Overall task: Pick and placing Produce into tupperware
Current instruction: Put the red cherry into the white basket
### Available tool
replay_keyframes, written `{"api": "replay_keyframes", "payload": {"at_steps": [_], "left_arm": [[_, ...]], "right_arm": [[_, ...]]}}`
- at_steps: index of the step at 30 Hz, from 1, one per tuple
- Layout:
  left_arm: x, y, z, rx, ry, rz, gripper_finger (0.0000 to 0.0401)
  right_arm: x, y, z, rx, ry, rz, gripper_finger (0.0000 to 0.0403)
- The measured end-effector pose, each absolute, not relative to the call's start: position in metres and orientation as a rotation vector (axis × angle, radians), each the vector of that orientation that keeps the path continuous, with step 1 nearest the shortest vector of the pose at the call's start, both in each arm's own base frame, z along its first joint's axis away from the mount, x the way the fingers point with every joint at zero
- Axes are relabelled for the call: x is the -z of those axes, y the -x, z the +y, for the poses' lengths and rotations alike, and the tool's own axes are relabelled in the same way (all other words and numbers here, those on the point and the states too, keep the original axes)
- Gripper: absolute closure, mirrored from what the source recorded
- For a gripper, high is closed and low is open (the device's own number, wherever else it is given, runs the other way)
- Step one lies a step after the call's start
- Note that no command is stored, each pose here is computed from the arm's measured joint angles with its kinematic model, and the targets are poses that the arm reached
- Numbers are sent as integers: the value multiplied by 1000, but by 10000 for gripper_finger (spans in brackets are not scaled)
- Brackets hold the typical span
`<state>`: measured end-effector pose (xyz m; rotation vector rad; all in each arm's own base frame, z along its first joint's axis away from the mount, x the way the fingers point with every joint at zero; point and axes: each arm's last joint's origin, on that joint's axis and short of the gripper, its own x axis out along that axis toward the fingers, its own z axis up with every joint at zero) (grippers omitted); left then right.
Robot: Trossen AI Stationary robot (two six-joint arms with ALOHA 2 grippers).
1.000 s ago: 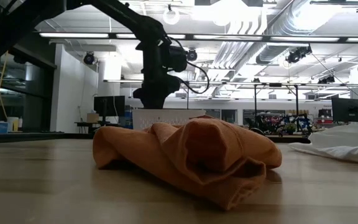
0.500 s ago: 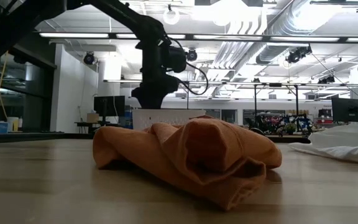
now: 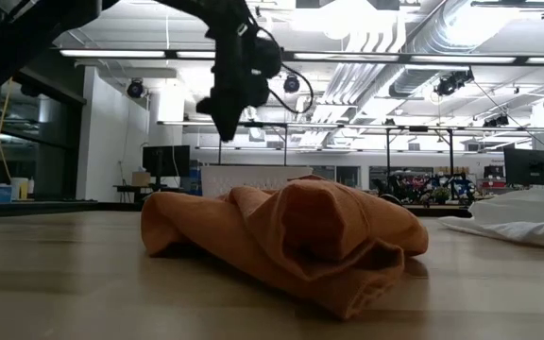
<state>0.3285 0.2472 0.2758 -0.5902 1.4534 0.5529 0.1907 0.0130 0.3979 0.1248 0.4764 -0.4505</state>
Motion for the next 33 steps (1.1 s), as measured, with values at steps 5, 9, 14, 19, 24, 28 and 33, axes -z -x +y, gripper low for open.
{"api": "replay_keyframes", "payload": {"at_steps": [5,9,14,19,24,28,33], "left_arm": [[-302,-327,241,-575,610,1439,369],[-326,-324,222,-559,625,1367,396],[-349,-324,193,-573,593,1314,391],[-374,-319,161,-611,579,1240,391],[-389,-315,128,-639,570,1193,399],[-380,-296,101,-721,574,1234,397],[-360,-260,79,-847,643,1284,396]], "right_arm": [[-398,-191,13,445,-105,484,402],[-398,-191,13,428,-91,491,402],[-396,-190,14,405,-57,519,402],[-396,-190,14,373,-27,533,402],[-394,-190,16,288,-19,559,402],[-393,-189,17,264,-11,586,402],[-392,-188,17,255,25,602,402]]}}
